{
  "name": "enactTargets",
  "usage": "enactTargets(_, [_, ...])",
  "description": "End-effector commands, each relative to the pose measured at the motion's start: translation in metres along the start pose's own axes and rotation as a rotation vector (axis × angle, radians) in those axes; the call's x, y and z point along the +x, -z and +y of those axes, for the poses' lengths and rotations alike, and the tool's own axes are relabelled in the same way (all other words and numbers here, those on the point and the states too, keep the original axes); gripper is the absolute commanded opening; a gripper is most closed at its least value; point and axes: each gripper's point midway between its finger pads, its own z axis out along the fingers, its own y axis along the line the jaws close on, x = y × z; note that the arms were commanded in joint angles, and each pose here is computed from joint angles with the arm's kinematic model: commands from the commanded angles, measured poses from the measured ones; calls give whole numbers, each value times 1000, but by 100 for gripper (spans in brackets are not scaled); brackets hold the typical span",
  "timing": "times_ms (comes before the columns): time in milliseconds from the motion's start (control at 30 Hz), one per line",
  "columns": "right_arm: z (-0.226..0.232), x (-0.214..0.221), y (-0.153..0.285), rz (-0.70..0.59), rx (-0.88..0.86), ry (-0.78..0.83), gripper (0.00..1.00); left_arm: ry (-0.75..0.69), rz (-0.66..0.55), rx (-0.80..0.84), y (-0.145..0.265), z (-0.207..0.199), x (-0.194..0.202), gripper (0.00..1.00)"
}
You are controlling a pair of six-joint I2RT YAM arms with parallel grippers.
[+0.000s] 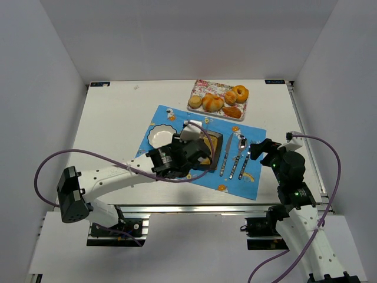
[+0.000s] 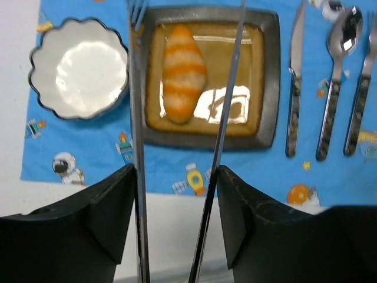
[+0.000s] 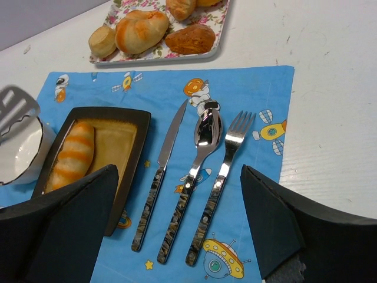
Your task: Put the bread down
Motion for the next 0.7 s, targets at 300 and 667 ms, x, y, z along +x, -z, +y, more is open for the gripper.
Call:
enactTargets(300, [2, -11, 0, -49, -4, 5, 89, 33, -141, 24, -89, 51, -124, 70])
enactTargets(667, [-6, -6, -8, -19, 40, 13, 89, -70, -23, 61, -179, 57, -132, 67])
